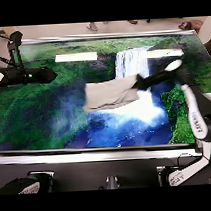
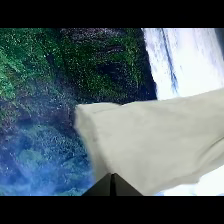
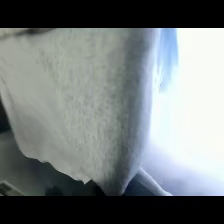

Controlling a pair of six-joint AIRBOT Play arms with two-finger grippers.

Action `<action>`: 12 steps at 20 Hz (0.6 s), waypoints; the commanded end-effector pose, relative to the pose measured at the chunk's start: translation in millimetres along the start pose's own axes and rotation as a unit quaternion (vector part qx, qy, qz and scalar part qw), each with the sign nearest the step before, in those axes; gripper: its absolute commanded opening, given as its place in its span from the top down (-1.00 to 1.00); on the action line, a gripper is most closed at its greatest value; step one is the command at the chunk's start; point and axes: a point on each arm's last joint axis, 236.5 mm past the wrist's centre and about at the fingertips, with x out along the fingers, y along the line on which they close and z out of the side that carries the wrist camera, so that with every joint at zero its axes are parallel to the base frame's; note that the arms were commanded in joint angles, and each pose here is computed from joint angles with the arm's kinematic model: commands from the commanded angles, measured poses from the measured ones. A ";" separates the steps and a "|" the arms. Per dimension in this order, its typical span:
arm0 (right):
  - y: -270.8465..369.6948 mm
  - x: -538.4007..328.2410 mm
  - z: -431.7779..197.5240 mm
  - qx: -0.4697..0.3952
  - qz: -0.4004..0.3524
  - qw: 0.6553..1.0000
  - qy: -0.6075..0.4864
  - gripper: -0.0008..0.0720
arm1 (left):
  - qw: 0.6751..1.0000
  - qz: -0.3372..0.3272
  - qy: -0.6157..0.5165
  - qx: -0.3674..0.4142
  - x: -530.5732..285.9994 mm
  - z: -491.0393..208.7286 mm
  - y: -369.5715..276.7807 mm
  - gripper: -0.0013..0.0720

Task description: Fold the shirts.

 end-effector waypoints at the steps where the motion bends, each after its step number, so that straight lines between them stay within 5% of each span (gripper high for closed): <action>1: -30.2 -146.5 52.6 0.025 -0.043 0.991 -0.124 0.90 | 1.000 0.002 -0.011 0.000 0.6 4.8 1.0 0.90; 6: -130.5 -316.3 33.0 0.131 -0.100 0.956 -0.242 0.90 | 1.000 0.002 -0.014 -0.001 1.3 6.1 1.4 0.90; 12: -204.7 -409.7 -9.3 0.241 -0.117 0.906 -0.326 0.90 | 1.000 0.001 -0.014 -0.001 1.3 6.1 0.9 0.90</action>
